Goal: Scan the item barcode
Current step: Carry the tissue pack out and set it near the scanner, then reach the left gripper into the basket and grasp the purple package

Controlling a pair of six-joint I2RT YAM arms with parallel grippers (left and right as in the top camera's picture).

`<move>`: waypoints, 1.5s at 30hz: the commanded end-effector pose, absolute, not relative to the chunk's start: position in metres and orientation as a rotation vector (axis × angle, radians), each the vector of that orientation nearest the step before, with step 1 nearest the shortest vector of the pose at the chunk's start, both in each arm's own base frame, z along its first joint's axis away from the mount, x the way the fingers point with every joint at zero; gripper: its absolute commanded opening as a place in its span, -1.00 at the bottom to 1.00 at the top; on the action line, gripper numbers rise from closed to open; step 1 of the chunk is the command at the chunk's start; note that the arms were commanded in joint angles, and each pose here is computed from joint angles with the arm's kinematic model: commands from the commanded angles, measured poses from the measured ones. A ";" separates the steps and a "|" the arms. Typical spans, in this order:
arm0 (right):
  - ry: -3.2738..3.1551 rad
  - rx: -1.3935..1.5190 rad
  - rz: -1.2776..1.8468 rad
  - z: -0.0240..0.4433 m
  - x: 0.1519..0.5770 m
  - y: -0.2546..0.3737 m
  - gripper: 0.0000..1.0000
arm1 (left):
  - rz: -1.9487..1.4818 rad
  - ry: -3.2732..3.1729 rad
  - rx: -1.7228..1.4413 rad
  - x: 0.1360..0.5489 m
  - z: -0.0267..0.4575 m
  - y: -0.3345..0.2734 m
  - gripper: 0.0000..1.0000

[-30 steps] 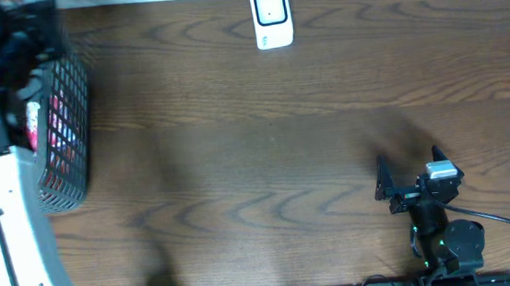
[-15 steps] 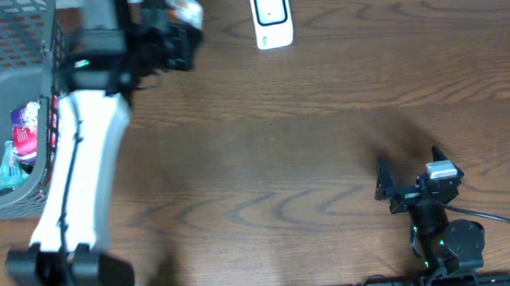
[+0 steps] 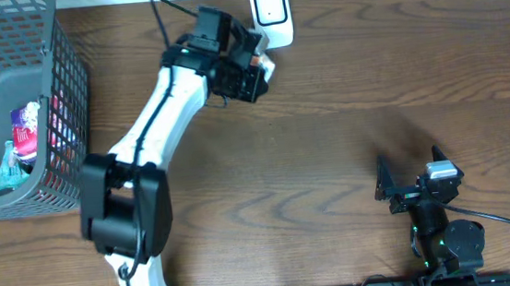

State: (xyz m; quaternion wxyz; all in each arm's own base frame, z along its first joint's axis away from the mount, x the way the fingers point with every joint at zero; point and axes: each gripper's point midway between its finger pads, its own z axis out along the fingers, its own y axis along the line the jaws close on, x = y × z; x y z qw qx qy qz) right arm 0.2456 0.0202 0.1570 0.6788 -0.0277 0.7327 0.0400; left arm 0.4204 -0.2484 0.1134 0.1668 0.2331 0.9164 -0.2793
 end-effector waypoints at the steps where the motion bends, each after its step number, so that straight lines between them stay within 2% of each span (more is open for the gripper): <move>1: 1.646 -0.046 0.079 0.157 0.246 0.017 0.98 | -0.809 2.624 0.707 0.415 0.104 -0.257 -0.66; 2: 1.646 -0.046 0.079 0.157 0.246 0.017 0.99 | -0.810 2.626 0.713 0.413 0.104 -0.258 -0.39; 3: 1.647 -0.046 0.079 0.157 0.246 0.017 0.99 | -0.811 2.625 0.716 0.413 0.103 -0.259 -0.35; 13: 1.647 -0.046 0.079 0.157 0.246 0.017 0.98 | -0.807 2.587 0.710 0.420 0.117 -0.258 -0.22; 14: 1.647 -0.046 0.079 0.157 0.246 0.017 0.98 | -0.805 2.575 0.708 0.421 0.122 -0.258 -0.11; 19: 1.647 -0.046 0.079 0.157 0.246 0.017 0.98 | -0.787 2.483 0.677 0.430 0.162 -0.245 0.26; 21: 1.647 -0.046 0.079 0.157 0.246 0.017 0.99 | -0.772 2.423 0.653 0.436 0.186 -0.235 0.33; 23: 1.647 -0.046 0.079 0.157 0.246 0.017 0.99 | -0.754 2.365 0.627 0.440 0.210 -0.223 0.54; 26: 1.647 -0.046 0.079 0.157 0.246 0.017 0.99 | -0.715 2.276 0.573 0.444 0.250 -0.197 0.69; 30: 1.647 -0.046 0.079 0.157 0.246 0.017 0.98 | -0.654 2.190 0.491 0.444 0.293 -0.157 0.75; 35: 1.647 -0.046 0.079 0.157 0.246 0.017 0.98 | -0.504 2.128 0.344 0.453 0.324 -0.099 0.75; 43: 1.647 -0.046 0.079 0.157 0.246 0.017 0.98 | -0.529 1.960 -0.299 0.465 0.377 0.028 0.76; 44: 1.647 -0.046 0.079 0.157 0.246 0.017 0.98 | -0.542 1.931 -0.374 0.464 0.382 0.042 0.78; 45: 1.647 -0.046 0.079 0.157 0.246 0.017 0.98 | -0.554 1.901 -0.443 0.463 0.387 0.056 0.91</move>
